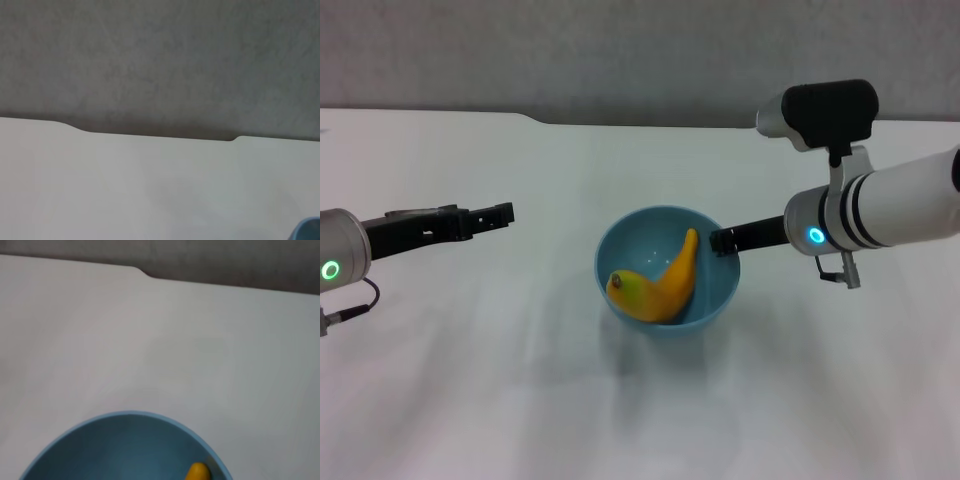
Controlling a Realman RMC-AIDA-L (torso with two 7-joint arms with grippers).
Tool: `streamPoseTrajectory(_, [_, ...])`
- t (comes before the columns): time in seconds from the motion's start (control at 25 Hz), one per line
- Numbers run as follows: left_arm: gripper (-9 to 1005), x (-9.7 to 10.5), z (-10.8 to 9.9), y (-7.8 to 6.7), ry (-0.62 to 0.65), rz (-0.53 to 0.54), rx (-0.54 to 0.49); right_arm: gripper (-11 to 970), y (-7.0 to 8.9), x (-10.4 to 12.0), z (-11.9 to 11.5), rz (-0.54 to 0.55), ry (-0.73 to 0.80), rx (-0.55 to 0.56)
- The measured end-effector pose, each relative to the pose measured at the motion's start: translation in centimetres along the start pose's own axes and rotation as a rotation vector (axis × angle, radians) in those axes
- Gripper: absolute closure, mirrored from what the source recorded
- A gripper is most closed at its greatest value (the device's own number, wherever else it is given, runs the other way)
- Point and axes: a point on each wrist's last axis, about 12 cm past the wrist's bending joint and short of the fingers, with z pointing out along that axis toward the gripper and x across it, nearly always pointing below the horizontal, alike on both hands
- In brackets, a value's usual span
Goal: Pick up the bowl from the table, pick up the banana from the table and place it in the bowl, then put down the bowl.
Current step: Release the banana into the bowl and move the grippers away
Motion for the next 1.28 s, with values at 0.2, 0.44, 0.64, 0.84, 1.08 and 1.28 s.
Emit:
streamPoseTrajectory(0.2, [100,0.6,-0.2,0.5,-0.001,-0.014,-0.019,918,-0.1,0.6,0.1,0.019,0.006,-0.007])
streamPoseTrajectory(0.44, [101,1.3,-0.2,0.9,0.007,-0.036,-0.031,899,-0.8,2.2,0.1,0.034,0.016,-0.018])
streamPoseTrajectory(0.64, [101,1.7,0.0,1.0,0.016,-0.047,-0.035,884,-1.3,3.1,0.1,0.047,0.015,-0.011])
streamPoseTrajectory(0.84, [101,1.9,0.1,1.1,0.021,-0.054,-0.035,868,-1.6,3.6,0.1,0.052,0.02,-0.006])
streamPoseTrajectory(1.08, [101,2.0,0.0,1.2,0.022,-0.055,-0.037,850,-1.7,3.7,0.1,0.057,0.019,-0.005])
streamPoseTrajectory(1.28, [102,2.0,0.0,1.2,0.023,-0.057,-0.039,834,-1.9,3.9,0.0,0.064,0.008,0.001])
